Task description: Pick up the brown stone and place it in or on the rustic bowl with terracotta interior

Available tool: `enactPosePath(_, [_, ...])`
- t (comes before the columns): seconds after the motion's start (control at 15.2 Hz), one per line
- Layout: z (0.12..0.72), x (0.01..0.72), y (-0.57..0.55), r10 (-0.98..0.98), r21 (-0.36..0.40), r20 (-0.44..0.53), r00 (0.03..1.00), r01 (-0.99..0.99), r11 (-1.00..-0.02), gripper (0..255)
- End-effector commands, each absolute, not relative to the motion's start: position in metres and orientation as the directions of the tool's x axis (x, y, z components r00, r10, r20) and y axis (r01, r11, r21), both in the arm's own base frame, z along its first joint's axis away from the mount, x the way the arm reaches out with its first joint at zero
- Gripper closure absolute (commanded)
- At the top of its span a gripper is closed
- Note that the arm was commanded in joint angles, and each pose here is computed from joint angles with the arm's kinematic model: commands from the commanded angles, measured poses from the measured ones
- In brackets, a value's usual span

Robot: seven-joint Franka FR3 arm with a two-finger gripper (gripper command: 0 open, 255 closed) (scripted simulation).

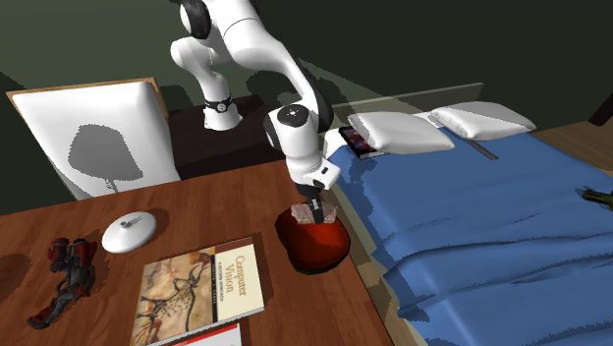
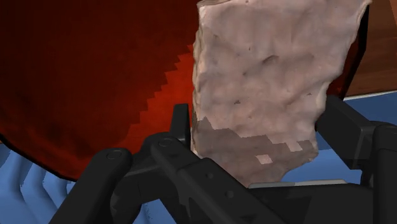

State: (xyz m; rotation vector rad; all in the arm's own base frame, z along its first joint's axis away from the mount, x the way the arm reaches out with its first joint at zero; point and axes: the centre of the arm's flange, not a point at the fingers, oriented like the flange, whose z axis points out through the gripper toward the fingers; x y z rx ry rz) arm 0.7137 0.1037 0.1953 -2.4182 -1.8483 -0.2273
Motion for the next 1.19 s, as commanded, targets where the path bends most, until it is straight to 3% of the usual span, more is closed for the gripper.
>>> enactPosePath(0.0, [0.192, 0.714, 0.102, 0.951, 0.017, 0.169, 0.259, 0.964, -0.265, 255])
enactPosePath(0.26, [0.192, 0.714, 0.102, 0.951, 0.017, 0.169, 0.259, 0.964, -0.265, 255])
enactPosePath(0.33, [0.192, 0.714, 0.102, 0.951, 0.017, 0.169, 0.259, 0.964, -0.265, 0])
enactPosePath(0.66, [0.192, 0.714, 0.102, 0.951, 0.017, 0.169, 0.259, 0.964, -0.265, 0])
enactPosePath(0.92, [0.241, 0.71, 0.094, 0.951, 0.017, 0.169, 0.259, 0.964, -0.265, 0])
enactPosePath(1.12, [0.241, 0.71, 0.094, 0.951, 0.017, 0.169, 0.259, 0.964, -0.265, 0])
